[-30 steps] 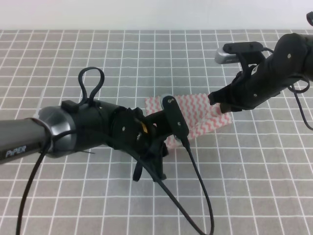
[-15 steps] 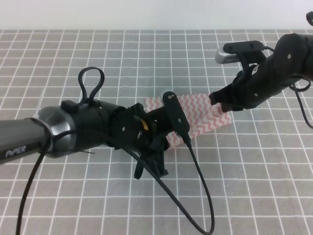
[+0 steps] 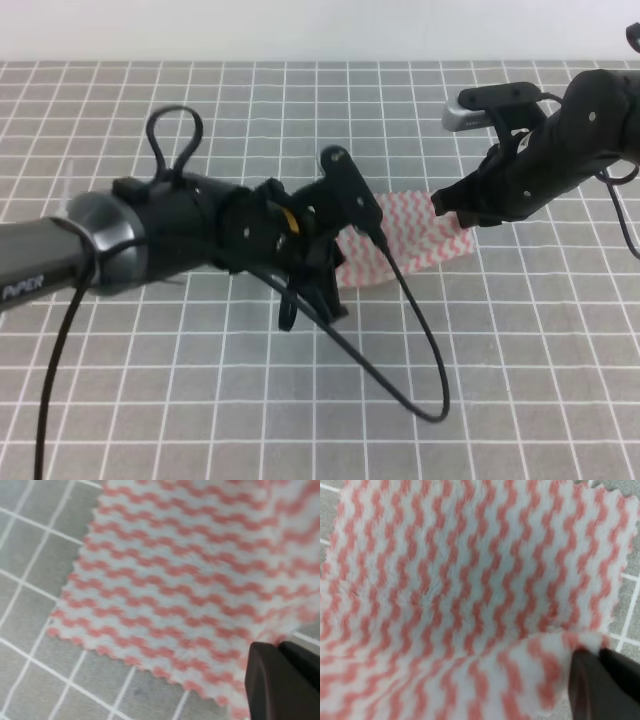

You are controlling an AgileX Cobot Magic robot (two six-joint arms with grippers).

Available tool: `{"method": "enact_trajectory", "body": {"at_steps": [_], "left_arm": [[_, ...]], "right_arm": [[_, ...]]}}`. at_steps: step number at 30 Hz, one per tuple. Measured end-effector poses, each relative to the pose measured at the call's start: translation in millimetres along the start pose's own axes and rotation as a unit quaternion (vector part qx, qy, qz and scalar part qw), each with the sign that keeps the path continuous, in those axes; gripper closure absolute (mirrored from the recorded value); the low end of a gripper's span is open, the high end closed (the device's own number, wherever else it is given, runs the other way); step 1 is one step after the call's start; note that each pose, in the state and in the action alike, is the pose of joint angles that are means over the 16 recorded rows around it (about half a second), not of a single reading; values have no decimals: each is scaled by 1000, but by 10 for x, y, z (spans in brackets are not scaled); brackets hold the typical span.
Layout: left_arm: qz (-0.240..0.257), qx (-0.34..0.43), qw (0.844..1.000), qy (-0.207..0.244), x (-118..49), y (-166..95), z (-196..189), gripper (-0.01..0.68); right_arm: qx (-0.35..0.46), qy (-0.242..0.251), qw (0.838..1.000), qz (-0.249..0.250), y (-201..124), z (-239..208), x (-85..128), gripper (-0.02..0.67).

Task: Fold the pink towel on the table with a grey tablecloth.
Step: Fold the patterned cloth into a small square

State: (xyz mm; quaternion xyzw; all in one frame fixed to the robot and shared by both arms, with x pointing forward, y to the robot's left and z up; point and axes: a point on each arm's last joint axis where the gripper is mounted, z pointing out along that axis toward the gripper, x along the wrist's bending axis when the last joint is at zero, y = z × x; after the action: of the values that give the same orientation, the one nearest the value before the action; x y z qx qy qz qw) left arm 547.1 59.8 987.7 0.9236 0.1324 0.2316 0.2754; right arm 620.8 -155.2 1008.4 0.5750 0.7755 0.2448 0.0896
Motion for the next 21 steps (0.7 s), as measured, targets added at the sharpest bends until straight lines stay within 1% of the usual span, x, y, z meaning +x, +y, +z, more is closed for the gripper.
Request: {"method": "enact_trajectory", "body": {"at_steps": [5,16,21], "left_arm": [[-14,-1,1000,5,70,13,-6,675],[-24,8,1000,3,103,-17,101,675],[-26,10,1000,6,156,-9,152,675]], "right_arm": [[0,-1,1000,0,-1,-1,-4,664],[19,-1,1000,1,-36,92,-19,665],[28,-1,1000,2,-55,153,-26,664]]}}
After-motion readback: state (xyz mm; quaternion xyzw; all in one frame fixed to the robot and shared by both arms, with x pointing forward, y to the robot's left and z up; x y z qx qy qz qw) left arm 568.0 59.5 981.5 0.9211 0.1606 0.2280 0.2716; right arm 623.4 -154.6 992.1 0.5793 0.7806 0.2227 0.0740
